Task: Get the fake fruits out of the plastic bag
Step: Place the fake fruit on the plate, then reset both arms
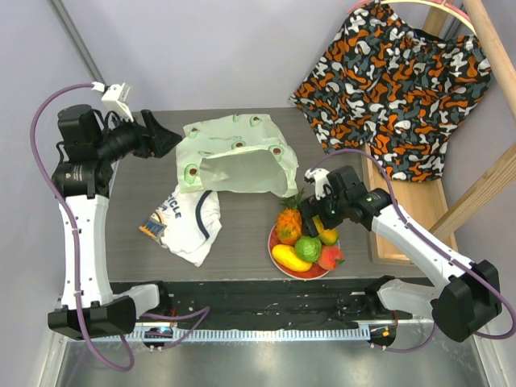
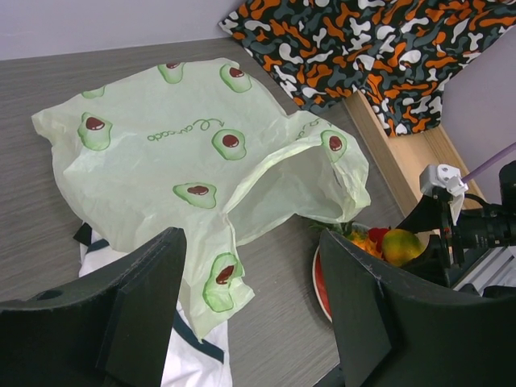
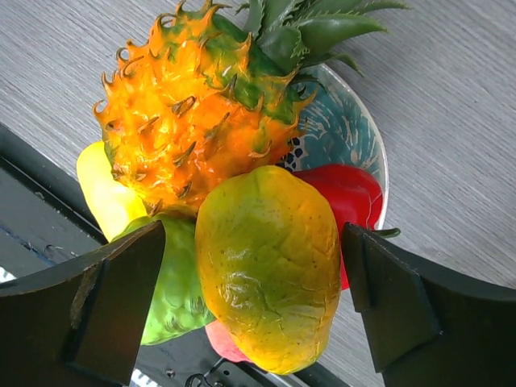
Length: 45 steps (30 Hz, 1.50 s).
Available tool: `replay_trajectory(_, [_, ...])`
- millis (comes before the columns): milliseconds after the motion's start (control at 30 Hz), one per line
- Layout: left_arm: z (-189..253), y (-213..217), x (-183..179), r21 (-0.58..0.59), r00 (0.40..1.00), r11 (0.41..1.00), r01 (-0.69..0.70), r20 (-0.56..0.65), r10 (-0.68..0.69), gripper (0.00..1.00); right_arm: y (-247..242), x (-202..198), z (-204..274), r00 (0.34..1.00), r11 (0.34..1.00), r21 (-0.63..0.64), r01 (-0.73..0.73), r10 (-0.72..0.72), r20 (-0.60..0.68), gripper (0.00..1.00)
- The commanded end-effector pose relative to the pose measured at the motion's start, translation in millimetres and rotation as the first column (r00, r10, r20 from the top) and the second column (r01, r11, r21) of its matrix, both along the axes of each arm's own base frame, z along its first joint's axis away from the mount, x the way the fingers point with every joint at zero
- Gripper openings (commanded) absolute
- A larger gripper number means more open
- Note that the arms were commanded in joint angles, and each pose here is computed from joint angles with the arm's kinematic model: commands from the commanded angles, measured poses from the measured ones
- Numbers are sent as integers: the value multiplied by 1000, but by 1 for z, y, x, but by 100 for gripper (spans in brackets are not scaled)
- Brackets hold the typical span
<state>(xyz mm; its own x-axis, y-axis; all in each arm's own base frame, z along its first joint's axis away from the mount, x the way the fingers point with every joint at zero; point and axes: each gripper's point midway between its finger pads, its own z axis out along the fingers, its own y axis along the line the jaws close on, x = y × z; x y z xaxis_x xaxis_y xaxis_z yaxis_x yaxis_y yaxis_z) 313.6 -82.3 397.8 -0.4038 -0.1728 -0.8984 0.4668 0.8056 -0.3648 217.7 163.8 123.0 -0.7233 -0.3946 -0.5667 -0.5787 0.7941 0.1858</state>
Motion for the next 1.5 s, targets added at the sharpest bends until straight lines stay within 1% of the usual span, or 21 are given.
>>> replay_trajectory(0, [13, -3, 0, -13, 998, 1000, 25, 51, -25, 71, 6, 4, 19, 999, 999, 38, -17, 15, 30, 100])
replay_trajectory(133, [14, -6, 1, -27, 998, 999, 39, 48, -38, 71, 13, 11, 43, 995, 996, 67, -55, 49, 87, 100])
replay_trajectory(233, [14, -7, 2, -39, 998, 998, 50, 44, -48, 67, 16, 20, 56, 990, 995, 70, -67, 57, 130, 100])
replay_trajectory(467, [10, -8, 0, -42, 998, 998, 51, 38, -49, 67, 19, 33, 70, 982, 996, 67, -64, 51, 181, 100])
replay_trajectory(567, [7, -8, -3, -37, 998, 998, 49, 35, -48, 68, 20, 45, 88, 970, 995, 81, -52, 31, 240, 100])
replay_trajectory(633, [2, -8, -12, -19, 998, 998, 55, 22, -55, 68, 20, 63, 113, 947, 996, 87, -23, -6, 321, 100])
replay_trajectory(700, [-5, -9, -27, 38, 996, 995, 89, 20, -90, 67, 8, 89, 144, 900, 995, 80, 66, -94, 426, 100])
replay_trajectory(767, [-3, -11, -44, 86, 991, 989, 122, 45, -126, 68, -11, 112, 159, 863, 982, 80, 170, -188, 470, 100])
replay_trajectory(800, [-10, -10, -52, 132, 989, 982, 136, 40, -142, 68, -25, 126, 175, 818, 966, 90, 241, -252, 518, 100])
replay_trajectory(867, [-14, -8, -64, 170, 989, 976, 134, 41, -143, 68, -50, 144, 181, 764, 923, 109, 370, -369, 530, 100])
replay_trajectory(900, [-21, -6, -70, 177, 991, 975, 132, 15, -136, 69, -65, 153, 188, 713, 889, 116, 444, -429, 555, 100])
replay_trajectory(1000, [-43, 9, -72, 223, 999, 974, 43, -29, -38, 73, -81, 161, 182, 671, 844, 133, 519, -499, 548, 100])
replay_trajectory(1033, [-48, 14, -71, 207, 998, 978, -9, -52, 20, 78, -84, 161, 179, 665, 838, 127, 531, -505, 550, 100])
replay_trajectory(1067, [-60, 20, -74, 207, 995, 977, -58, -70, 74, 100, -89, 158, 177, 647, 819, 133, 558, -530, 548, 100])
replay_trajectory(1100, [-62, 39, -66, 218, 980, 961, -172, -59, 189, 100, -95, 157, 170, 633, 797, 123, 591, -553, 542, 100])
replay_trajectory(1133, [-75, 47, -64, 200, 962, 952, -231, -100, 254, 100, -107, 154, 169, 596, 758, 110, 643, -586, 549, 100])
replay_trajectory(1233, [-93, 72, -56, 215, 910, 907, -363, -129, 394, 100, -121, 142, 164, 578, 719, 68, 692, -607, 546, 100])
replay_trajectory(1300, [-102, 80, -45, 199, 892, 895, -400, -139, 430, 100, -125, 136, 161, 588, 721, 31, 692, -588, 555, 100])
replay_trajectory(1333, [-116, 82, -42, 183, 879, 893, -412, -180, 442, 100, -127, 136, 159, 587, 719, 22, 695, -584, 561, 100])
replay_trajectory(1400, [-126, 87, -33, 99, 845, 881, -463, -250, 473, 100, -124, 142, 158, 587, 725, 30, 688, -580, 565, 99])
replay_trajectory(1467, [-142, 88, -26, 57, 827, 872, -486, -293, 480, 100, -111, 152, 158, 609, 765, 66, 640, -558, 563, 100])
